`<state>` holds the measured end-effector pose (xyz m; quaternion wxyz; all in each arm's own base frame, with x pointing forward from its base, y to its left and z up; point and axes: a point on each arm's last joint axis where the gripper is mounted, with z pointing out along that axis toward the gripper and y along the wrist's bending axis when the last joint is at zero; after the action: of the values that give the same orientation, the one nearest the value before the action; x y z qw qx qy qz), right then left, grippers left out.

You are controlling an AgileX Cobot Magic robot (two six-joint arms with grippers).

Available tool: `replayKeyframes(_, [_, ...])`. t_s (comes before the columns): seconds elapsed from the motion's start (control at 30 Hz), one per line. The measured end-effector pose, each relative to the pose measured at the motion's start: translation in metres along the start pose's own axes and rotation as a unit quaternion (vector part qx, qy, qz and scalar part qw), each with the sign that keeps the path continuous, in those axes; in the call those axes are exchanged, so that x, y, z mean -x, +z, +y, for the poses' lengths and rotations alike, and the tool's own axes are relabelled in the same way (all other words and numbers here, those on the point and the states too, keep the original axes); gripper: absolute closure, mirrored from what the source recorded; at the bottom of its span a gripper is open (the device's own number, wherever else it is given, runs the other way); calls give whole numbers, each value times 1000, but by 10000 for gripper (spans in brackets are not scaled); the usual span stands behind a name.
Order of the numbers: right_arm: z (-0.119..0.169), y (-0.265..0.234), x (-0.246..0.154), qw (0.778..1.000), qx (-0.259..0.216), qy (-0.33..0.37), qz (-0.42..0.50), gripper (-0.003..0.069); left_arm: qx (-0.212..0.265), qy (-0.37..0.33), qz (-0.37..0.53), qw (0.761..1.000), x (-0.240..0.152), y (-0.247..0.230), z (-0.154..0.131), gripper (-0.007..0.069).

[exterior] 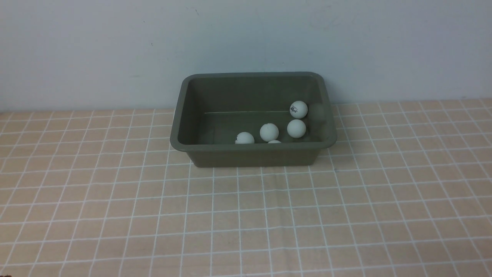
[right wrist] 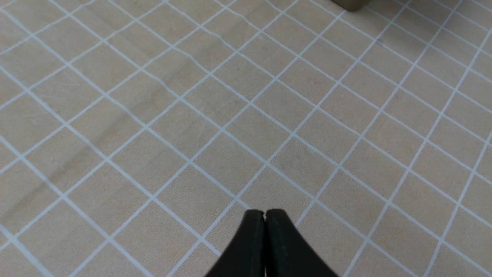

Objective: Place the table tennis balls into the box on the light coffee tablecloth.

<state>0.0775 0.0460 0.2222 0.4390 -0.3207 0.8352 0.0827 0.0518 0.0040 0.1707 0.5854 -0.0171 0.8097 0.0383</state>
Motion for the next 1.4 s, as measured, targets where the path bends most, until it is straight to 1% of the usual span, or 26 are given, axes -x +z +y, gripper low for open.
replayKeyframes(0.13, [0, 0, 0, 1000, 0, -1, 0, 675, 0, 0, 0, 1000, 0, 0, 0, 694])
replayKeyframes(0.2, [-2, -2, 0, 1000, -9, -10, -3, 675, 0, 1, 0, 1000, 0, 0, 0, 694])
replayKeyframes(0.23, [-5, -4, -1, 999, -27, -16, -7, 675, 0, 1, 0, 1000, 0, 0, 0, 694])
replayKeyframes(0.3, [-10, -8, -1, 998, -58, -8, -17, 675, 0, 1, 0, 1000, 0, 0, 0, 694])
replayKeyframes(0.33, [-10, -9, -1, 998, -63, -6, -22, 675, 0, 1, 0, 1000, 0, 0, 0, 694])
replayKeyframes(0.37, [-15, -12, 0, 995, -92, 13, -36, 675, 0, 1, 0, 1000, 0, 0, 0, 694])
replayKeyframes(0.4, [-18, -15, 1, 992, -111, 24, -50, 675, 0, 1, 0, 1000, 0, 0, 0, 694])
replayKeyframes(0.47, [-25, -25, 3, 980, -167, 55, -93, 675, 0, 1, 0, 1000, 0, 0, 0, 694])
replayKeyframes(0.5, [-27, -29, 4, 974, -188, 64, -108, 675, 0, 1, 0, 1000, 0, 0, 0, 694])
replayKeyframes(0.6, [-29, -40, 2, 959, -234, 84, -134, 675, 1, 2, 0, 1000, 0, 0, 0, 694])
replayKeyframes(0.67, [-29, -44, 1, 953, -251, 90, -144, 675, 1, 1, 0, 1000, 0, 0, 0, 694])
replayKeyframes(0.77, [-27, -51, -5, 937, -291, 100, -167, 675, 1, 1, 0, 1000, 0, 0, 0, 694])
replayKeyframes(0.9, [-25, -46, -18, 926, -310, 108, -184, 675, 1, 1, 0, 1000, 0, 0, 0, 694])
replayKeyframes(1.1, [-19, -31, -39, 918, -307, 133, -215, 675, 1, 1, 0, 1000, 0, 0, 0, 694])
replayKeyframes(1.4, [-17, -13, -59, 926, -296, 146, -182, 675, 1, 1, 0, 1000, 0, 0, 0, 694])
